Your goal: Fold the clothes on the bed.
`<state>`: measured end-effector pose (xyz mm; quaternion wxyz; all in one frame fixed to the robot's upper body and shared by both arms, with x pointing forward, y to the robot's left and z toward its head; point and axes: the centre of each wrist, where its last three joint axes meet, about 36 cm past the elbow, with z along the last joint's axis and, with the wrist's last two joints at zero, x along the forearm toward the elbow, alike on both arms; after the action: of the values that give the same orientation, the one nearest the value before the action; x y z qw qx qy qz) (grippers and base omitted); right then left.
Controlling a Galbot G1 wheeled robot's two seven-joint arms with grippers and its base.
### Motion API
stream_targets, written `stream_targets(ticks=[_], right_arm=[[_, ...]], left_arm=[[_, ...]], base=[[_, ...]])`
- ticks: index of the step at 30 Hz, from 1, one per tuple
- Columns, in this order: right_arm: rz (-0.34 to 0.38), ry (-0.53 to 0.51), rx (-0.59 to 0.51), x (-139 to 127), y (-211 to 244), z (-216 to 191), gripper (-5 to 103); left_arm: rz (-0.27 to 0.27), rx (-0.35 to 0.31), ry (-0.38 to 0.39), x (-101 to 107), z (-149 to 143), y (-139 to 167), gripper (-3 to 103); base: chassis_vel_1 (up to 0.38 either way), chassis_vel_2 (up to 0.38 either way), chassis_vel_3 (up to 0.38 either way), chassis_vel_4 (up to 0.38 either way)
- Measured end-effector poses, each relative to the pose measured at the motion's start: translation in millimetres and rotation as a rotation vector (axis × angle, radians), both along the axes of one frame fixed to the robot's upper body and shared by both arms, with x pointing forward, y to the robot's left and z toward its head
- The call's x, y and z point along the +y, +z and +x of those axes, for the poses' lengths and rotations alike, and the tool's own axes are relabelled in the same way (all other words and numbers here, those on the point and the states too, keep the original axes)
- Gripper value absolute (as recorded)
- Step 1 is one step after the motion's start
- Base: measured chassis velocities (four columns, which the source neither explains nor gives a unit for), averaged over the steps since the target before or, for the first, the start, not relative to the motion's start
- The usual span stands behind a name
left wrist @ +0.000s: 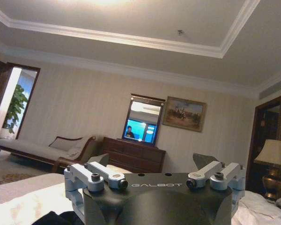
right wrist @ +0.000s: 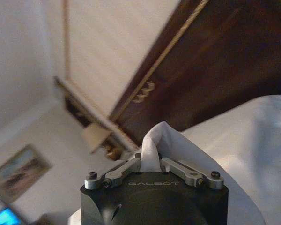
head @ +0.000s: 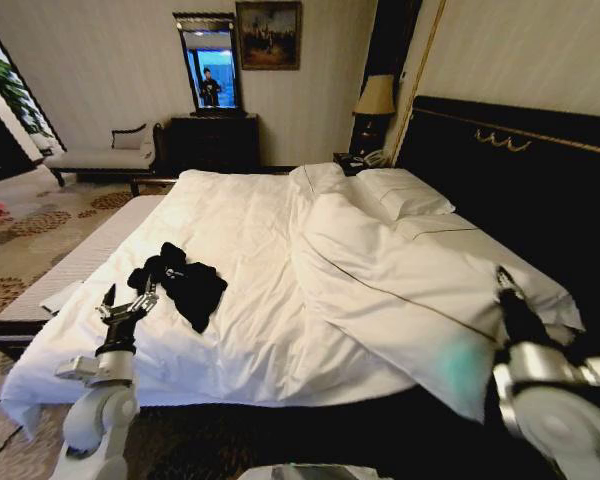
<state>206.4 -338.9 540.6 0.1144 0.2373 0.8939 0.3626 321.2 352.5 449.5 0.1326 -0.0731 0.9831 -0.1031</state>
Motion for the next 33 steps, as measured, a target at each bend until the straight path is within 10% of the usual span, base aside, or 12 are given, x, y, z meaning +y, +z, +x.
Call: stream_targets(ticks=[16,33], right_arm=[[0.076,-0.304,0.377,48,-63,-56,1],[0.036,-0.425,0.593,16,-176,-99,0]], left_arm=[[-0.010,0.005,0.023,18,11,-13,100],[-0.001,0.025,0.005,16,8,-8,100]], base=[[0.000,0.000,0.000,0.000],[0.000,0.000,0.000,0.000]])
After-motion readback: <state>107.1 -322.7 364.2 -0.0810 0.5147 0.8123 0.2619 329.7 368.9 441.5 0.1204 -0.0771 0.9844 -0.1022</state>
